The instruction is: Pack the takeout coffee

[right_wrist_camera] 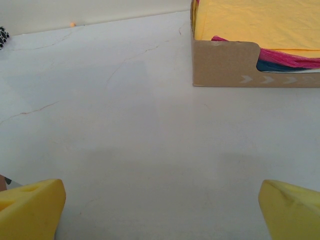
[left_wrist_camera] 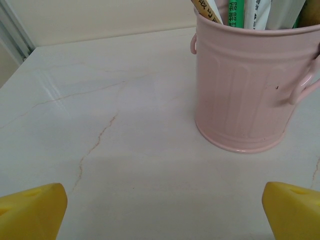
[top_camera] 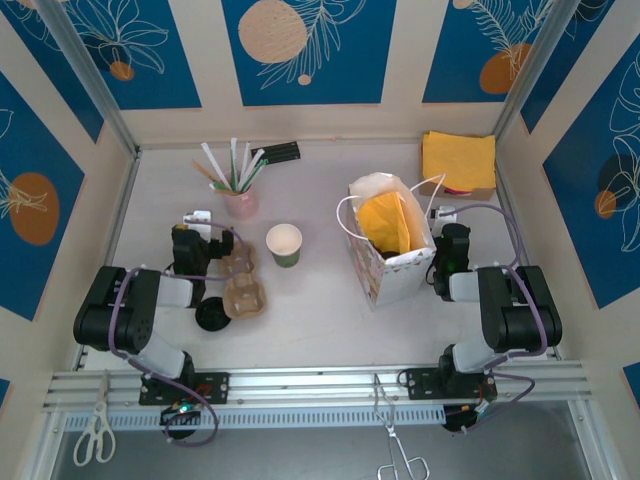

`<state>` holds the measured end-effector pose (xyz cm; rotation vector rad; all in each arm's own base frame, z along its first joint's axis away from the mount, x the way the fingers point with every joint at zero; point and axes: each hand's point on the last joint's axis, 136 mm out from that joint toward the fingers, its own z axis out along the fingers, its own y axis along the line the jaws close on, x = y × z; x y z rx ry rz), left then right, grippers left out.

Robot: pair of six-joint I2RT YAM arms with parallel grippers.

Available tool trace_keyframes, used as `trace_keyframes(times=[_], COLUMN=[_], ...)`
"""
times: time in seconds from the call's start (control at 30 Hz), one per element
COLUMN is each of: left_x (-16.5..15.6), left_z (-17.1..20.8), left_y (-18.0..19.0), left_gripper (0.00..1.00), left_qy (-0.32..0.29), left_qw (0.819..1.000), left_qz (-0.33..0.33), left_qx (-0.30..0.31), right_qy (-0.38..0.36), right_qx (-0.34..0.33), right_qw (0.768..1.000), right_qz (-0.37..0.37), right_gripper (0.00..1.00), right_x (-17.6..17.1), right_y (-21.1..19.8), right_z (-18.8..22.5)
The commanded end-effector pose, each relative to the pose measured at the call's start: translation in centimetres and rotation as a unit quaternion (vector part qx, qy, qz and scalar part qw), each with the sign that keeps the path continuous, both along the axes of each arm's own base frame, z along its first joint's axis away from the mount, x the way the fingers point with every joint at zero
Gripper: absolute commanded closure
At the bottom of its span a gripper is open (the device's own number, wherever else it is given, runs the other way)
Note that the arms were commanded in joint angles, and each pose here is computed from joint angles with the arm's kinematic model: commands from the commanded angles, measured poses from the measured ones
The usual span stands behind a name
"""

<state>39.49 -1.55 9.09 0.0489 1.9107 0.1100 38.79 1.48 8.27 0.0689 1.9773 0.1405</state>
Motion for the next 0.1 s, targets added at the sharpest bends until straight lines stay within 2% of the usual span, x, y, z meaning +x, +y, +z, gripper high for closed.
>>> trace_keyframes(times=[0.0, 0.07], left_x=[0.04, 0.02], left_z=[0.24, 0.20], left_y=[0.20, 0.18], left_gripper=[0.00, 0.00], left_qy=[-0.009, -0.008], left_qw=[1.000, 1.000], left_qz=[-0.004, -0.004], left_qx=[0.000, 0.000], right_qy=[-0.018, -0.019], right_qx=[-0.011, -0.011], right_qw=[1.000, 1.000], right_qz=[0.000, 0.000], right_gripper=[0.01, 0.01], right_x=[0.85, 0.82], right_y=[-0.01, 0.00], right_z=[1.06, 1.08])
